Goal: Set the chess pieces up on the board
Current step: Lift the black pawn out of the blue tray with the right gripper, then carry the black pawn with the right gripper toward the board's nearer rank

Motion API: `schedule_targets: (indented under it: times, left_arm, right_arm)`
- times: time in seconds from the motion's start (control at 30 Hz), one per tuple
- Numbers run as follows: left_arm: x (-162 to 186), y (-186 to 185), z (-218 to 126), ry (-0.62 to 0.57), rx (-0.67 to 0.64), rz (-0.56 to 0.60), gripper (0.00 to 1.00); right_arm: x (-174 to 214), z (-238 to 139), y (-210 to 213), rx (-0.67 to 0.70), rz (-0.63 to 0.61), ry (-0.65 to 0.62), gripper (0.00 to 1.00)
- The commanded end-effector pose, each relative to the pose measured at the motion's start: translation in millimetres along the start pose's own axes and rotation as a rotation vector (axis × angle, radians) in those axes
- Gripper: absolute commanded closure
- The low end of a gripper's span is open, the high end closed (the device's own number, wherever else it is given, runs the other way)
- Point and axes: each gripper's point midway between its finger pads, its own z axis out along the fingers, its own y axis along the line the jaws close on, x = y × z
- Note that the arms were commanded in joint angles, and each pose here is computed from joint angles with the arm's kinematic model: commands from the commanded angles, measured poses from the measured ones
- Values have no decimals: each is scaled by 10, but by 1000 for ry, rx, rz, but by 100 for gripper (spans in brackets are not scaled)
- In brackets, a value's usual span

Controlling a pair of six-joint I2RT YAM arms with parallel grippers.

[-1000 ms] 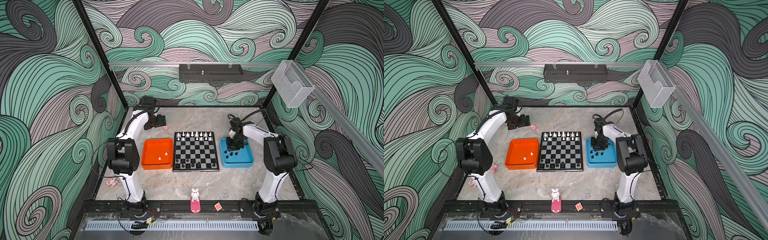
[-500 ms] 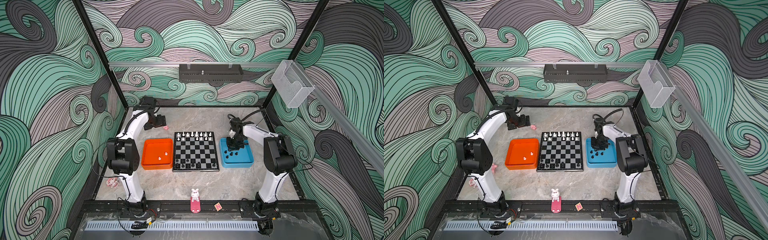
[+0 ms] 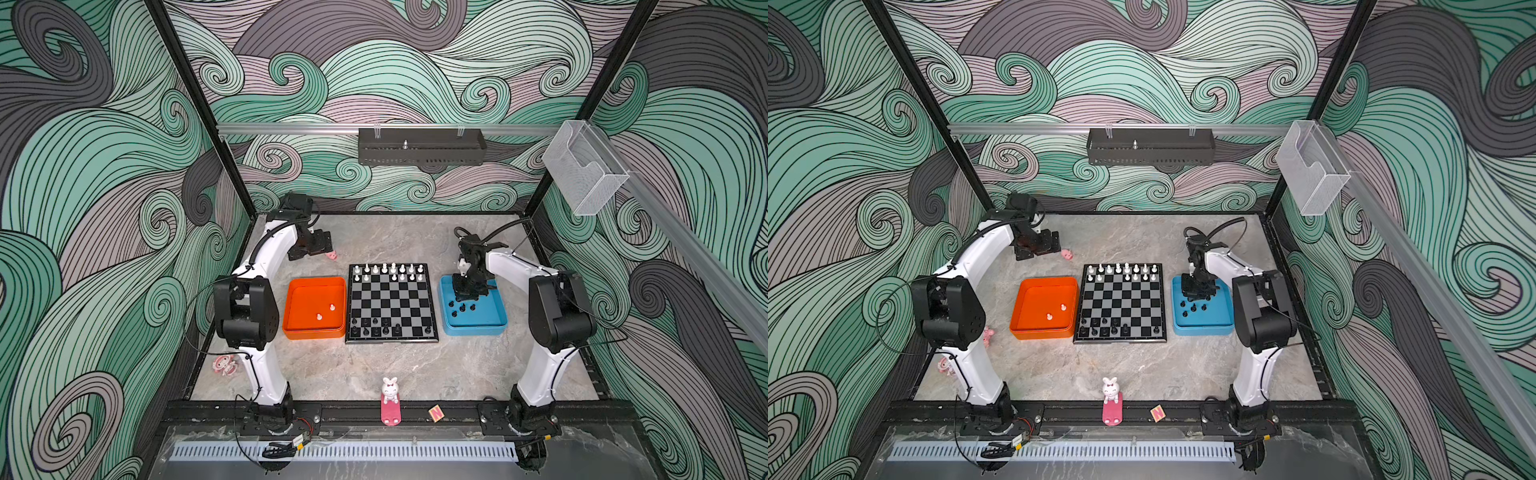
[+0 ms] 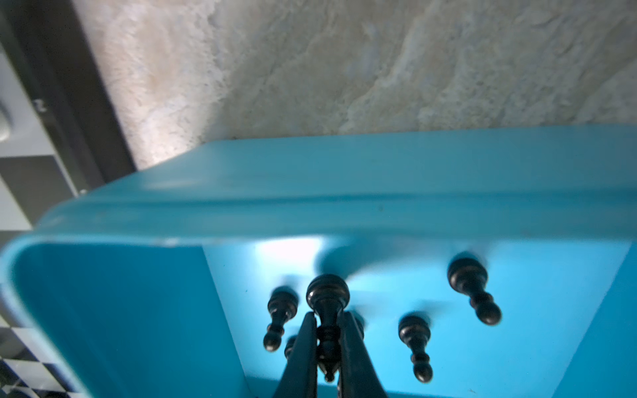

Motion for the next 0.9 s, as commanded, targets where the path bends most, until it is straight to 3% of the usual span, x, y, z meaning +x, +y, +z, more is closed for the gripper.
schedule_targets:
  times: [0.0, 0.37, 0.87]
  left_arm:
    - [15, 20, 73, 15, 0, -14, 7]
    - [35, 11, 114, 32, 5, -16, 7]
    - [41, 14, 130, 34, 5, -15, 7]
  right_arm:
    - [-32, -322, 20, 23, -43, -52, 87]
    - [155, -745, 587, -4, -219, -102, 87]
    - [886, -357, 1727, -100, -440, 30, 86]
